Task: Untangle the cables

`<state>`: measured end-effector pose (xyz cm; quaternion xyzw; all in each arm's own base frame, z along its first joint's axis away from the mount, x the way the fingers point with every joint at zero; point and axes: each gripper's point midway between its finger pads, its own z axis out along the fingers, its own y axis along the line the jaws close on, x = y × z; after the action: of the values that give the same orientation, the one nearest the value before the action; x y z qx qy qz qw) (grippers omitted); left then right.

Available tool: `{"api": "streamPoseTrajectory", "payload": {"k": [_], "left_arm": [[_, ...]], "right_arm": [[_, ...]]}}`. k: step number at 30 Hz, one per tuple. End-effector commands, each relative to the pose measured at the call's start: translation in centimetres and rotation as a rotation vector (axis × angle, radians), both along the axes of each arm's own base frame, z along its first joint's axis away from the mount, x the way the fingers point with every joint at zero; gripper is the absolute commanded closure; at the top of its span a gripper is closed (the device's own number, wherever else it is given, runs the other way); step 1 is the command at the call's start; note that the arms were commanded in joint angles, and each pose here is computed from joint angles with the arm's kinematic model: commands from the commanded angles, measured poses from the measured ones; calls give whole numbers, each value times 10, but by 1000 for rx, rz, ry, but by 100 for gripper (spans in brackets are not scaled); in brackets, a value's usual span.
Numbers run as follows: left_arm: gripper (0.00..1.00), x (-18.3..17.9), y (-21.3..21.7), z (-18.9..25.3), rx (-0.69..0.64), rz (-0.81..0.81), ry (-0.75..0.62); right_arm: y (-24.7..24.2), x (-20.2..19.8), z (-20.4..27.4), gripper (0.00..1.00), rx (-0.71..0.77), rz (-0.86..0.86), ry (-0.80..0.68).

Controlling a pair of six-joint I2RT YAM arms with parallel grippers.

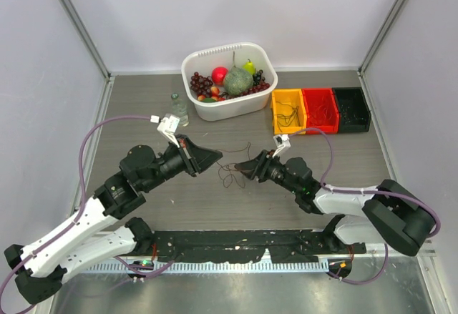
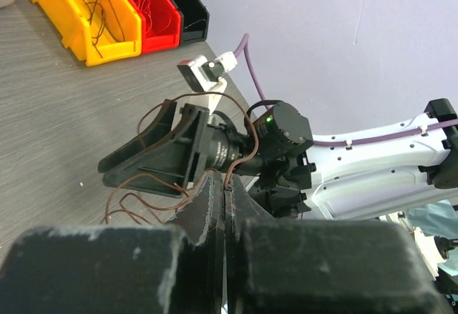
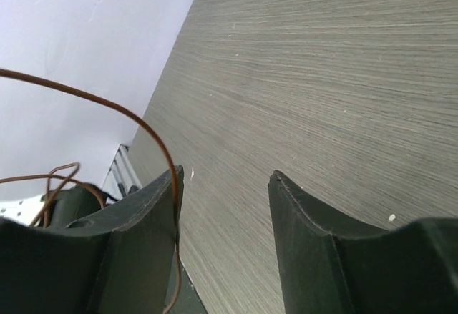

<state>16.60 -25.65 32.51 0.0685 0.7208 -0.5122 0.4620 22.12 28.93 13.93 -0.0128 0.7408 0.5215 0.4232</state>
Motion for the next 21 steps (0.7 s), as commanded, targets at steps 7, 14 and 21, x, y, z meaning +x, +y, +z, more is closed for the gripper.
{"api": "streamPoseTrajectory", "payload": {"k": [7,14,21], "left_arm": [[100,-11,3,64,-118,-41,-108],[100,-3,76,99,63,224,-221],[100,0,114,89,239,339,-236]], "right_arm": [[-60,69,-50,66,-435,-593,64],[-136,77,-65,99,-699,-863,59],[-206,71,-29,90,-817,-1041,12]]}}
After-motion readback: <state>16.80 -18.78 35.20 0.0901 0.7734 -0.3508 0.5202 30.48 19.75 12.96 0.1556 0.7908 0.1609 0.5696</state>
